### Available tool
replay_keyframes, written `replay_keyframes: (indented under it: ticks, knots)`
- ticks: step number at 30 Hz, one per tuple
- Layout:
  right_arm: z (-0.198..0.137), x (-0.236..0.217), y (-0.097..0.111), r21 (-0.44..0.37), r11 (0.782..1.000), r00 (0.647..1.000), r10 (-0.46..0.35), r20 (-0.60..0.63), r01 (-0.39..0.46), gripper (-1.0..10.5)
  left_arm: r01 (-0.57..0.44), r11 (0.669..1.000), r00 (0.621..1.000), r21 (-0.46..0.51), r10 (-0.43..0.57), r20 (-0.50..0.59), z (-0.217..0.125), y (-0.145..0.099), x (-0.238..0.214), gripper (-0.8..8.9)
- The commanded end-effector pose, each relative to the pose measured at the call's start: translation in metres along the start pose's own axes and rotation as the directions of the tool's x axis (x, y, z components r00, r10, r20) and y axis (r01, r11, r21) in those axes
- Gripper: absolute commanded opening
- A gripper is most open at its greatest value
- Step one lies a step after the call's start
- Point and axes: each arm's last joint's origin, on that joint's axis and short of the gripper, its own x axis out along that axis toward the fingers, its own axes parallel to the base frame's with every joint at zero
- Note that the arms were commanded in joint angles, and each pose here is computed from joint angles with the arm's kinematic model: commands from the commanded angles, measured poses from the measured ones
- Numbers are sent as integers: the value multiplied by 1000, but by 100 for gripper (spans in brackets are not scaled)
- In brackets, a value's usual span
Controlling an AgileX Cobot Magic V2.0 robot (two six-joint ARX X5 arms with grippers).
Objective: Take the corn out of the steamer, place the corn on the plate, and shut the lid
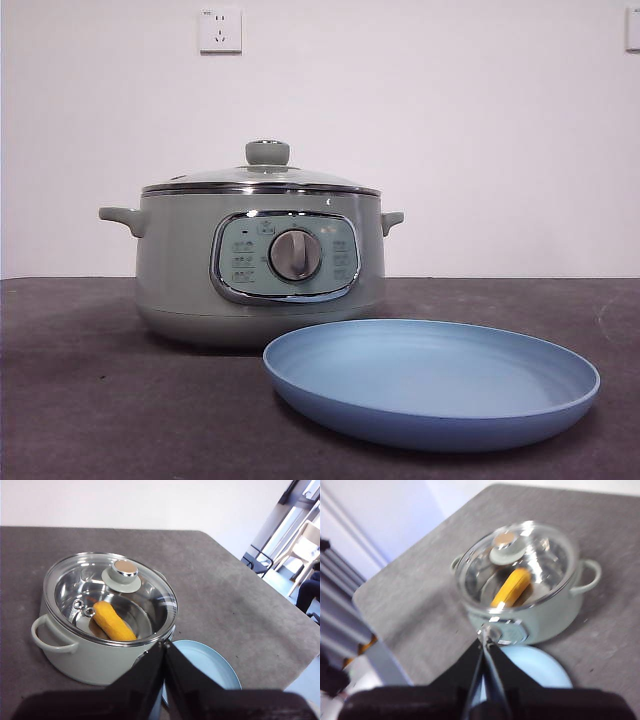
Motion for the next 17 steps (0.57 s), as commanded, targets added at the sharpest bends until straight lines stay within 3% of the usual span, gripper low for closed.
replay_keyframes:
  ticks: [1, 4, 6, 8, 9, 11, 13, 17]
  knots:
    - [-1, 3, 2, -23, 1000, 1000, 19, -18, -20, -7, 4, 1000, 1000, 20, -4, -4, 1, 0, 1, -6]
    - [-1, 4, 3, -25, 999, 1000, 23, -20, -23, 6, 4, 1000, 1000, 12, -4, -5, 1, 1, 1, 17]
    - [-1, 4, 3, -24, 999, 1000, 23, -20, -23, 43, 3, 1000, 1000, -7, -3, -5, 1, 1, 1, 195]
    - [-1, 4, 3, -21, 1000, 1000, 23, -20, -23, 188, 3, 1000, 1000, -18, -3, -4, 1, 1, 1, 486]
    - [-1, 4, 3, -21, 1000, 1000, 23, -20, -23, 266, 3, 1000, 1000, -17, -3, -3, 1, 1, 1, 559]
    - [-1, 4, 3, -21, 1000, 1000, 23, -21, -23, 463, 5, 1000, 1000, -14, -5, -1, 2, 1, 1, 570]
    - [-1, 4, 3, -20, 1000, 1000, 22, -21, -22, 573, 5, 1000, 1000, -12, -5, 0, 2, 1, 1, 570]
    - [-1, 4, 3, -21, 1000, 1000, 22, -21, -23, 570, 6, 1000, 1000, -1, -6, 13, 3, 1, 1, 570]
